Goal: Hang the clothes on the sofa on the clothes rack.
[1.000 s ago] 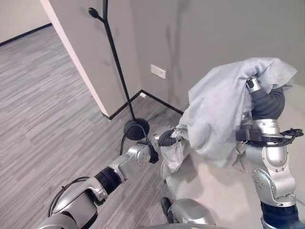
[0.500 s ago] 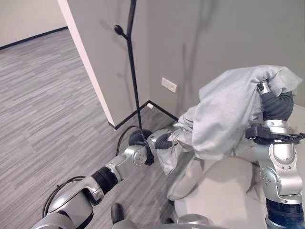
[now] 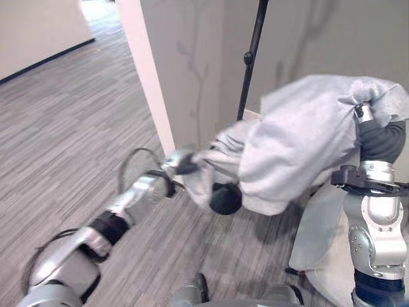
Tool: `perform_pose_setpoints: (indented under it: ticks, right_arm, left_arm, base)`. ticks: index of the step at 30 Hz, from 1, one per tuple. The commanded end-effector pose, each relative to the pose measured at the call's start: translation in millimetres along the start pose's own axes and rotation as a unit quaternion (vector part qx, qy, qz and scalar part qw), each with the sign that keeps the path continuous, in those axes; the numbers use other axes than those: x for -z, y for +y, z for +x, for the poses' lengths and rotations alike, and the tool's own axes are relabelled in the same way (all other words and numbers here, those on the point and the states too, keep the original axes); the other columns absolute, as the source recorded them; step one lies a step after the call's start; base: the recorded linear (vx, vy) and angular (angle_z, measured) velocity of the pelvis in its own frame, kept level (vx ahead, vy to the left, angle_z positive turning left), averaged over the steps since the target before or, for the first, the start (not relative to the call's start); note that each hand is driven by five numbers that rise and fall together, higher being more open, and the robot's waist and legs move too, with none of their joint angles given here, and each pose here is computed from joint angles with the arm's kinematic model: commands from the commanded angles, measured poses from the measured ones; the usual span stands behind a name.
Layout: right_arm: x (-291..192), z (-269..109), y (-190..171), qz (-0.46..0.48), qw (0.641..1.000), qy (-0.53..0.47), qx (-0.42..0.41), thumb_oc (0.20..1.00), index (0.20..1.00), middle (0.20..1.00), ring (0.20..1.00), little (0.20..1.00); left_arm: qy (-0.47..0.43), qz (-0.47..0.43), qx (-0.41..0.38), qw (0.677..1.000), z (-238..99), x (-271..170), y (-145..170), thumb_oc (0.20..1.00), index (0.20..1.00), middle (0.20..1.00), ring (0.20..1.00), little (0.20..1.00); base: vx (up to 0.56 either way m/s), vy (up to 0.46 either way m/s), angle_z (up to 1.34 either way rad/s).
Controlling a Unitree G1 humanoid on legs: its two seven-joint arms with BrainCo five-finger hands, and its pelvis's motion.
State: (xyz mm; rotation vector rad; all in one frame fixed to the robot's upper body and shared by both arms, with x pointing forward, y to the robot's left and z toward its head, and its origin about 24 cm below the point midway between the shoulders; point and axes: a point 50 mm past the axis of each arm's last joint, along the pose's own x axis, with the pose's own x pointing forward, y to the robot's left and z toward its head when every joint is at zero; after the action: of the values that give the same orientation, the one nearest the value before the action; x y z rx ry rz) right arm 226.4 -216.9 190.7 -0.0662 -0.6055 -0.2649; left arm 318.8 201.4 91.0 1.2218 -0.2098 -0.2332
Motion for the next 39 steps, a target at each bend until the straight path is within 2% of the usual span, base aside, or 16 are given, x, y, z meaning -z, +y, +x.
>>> perform_pose_setpoints:
  ticks: [1, 3, 6, 15, 20, 22, 25, 31, 38, 39]
  right_arm:
    - [-38.7, 22.6, -11.9, -0.070, 0.990, -0.121, 0.029, 0.200, 0.200, 0.200, 0.200, 0.200]
    - [-39.7, 30.6, -18.4, -0.128, 0.982, -0.131, 0.046, 0.200, 0.200, 0.200, 0.200, 0.200]
    - [-54.9, 63.2, -7.0, -0.207, 0.960, -0.180, 0.050, 0.200, 0.200, 0.200, 0.200, 0.200]
    - [-88.8, 109.7, 1.6, -0.279, 0.922, -0.251, 0.091, 0.200, 0.200, 0.200, 0.200, 0.200]
    - [-94.3, 104.8, -6.3, -0.300, 0.911, -0.261, 0.107, 0.200, 0.200, 0.200, 0.200, 0.200]
    - [-95.9, 116.5, -11.0, -0.327, 0.901, -0.261, 0.114, 0.200, 0.200, 0.200, 0.200, 0.200]
    - [-89.6, 155.5, -32.5, -0.422, 0.872, -0.215, 0.124, 0.200, 0.200, 0.200, 0.200, 0.200]
    - [-90.3, 186.2, -53.1, -0.490, 0.843, -0.174, 0.139, 0.200, 0.200, 0.200, 0.200, 0.200]
    - [-96.0, 216.4, -46.9, -0.513, 0.839, -0.139, 0.114, 0.200, 0.200, 0.200, 0.200, 0.200]
    - [-88.4, 219.9, -37.5, -0.494, 0.855, -0.124, 0.094, 0.200, 0.200, 0.200, 0.200, 0.200]
  left_arm:
    - [-0.039, 0.055, -0.124, 0.990, 1.6, -8.5, 52.6, 0.200, 0.200, 0.200, 0.200, 0.200]
    - [-0.027, 0.073, -0.167, 0.983, 1.3, -2.7, 73.0, 0.200, 0.200, 0.200, 0.200, 0.200]
    - [-0.038, 0.123, -0.255, 0.958, 15.1, -11.6, 122.0, 0.200, 0.200, 0.200, 0.200, 0.200]
    - [-0.075, 0.186, -0.355, 0.913, 38.1, -45.9, 196.2, 0.200, 0.200, 0.200, 0.200, 0.200]
    - [-0.092, 0.196, -0.369, 0.904, 37.0, -57.8, 205.5, 0.200, 0.200, 0.200, 0.200, 0.200]
    - [-0.082, 0.211, -0.371, 0.900, 42.9, -58.6, 213.9, 0.200, 0.200, 0.200, 0.200, 0.200]
    - [-0.062, 0.202, -0.365, 0.907, 64.6, -68.2, 223.7, 0.200, 0.200, 0.200, 0.200, 0.200]
    - [-0.059, 0.212, -0.364, 0.905, 83.2, -90.1, 237.4, 0.200, 0.200, 0.200, 0.200, 0.200]
    - [-0.016, 0.199, -0.356, 0.913, 99.8, -104.6, 258.1, 0.200, 0.200, 0.200, 0.200, 0.200]
    - [0.011, 0.186, -0.341, 0.922, 103.4, -96.5, 254.5, 0.200, 0.200, 0.200, 0.200, 0.200]
  base:
    - [0.09, 0.419, 0.22]
    - [0.12, 0.383, 0.40]
    - [0.12, 0.320, -0.10]
    - [0.06, 0.038, 0.10]
    - [0.06, -0.059, -0.06]
    - [0.08, -0.063, -0.19]
    - [0.04, -0.058, -0.12]
    - [0.05, -0.053, 0.00]
    - [0.04, -0.059, 0.02]
    - [0.05, -0.072, 0.01]
